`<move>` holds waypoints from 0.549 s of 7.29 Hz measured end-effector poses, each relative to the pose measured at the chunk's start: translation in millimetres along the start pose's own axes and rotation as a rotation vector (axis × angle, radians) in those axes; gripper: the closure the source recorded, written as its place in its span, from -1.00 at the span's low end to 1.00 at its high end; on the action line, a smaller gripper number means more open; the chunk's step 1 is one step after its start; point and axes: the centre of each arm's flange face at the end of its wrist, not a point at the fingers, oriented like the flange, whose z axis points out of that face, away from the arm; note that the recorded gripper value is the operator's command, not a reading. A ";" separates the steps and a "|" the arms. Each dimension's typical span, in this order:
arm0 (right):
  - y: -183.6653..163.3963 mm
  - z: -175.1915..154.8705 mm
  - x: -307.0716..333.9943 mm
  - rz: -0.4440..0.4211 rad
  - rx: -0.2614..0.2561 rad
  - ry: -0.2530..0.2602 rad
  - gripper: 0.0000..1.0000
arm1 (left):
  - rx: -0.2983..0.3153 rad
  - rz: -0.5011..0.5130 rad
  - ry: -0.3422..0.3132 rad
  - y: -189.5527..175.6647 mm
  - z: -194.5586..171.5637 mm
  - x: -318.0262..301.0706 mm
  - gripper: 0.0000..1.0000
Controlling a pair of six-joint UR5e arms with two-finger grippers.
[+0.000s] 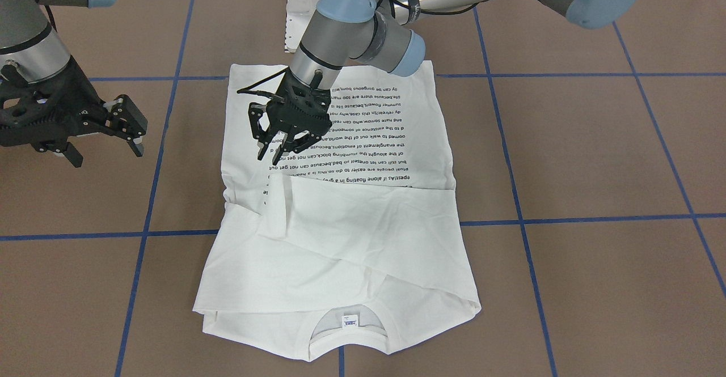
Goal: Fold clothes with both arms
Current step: 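Release the sleeve and lower both grippers toward the shirt hem corners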
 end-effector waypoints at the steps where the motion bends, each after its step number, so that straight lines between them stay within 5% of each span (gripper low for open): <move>1: -0.4 1.8 -3.2 0.009 -0.002 -0.002 -1.00 | -0.005 0.038 -0.005 2.0 -0.3 0.5 -1.00; 4: 18.8 17.8 -63.2 0.123 0.023 -0.010 -1.00 | -0.092 0.240 -0.106 -20.8 -57.9 -60.0 -1.00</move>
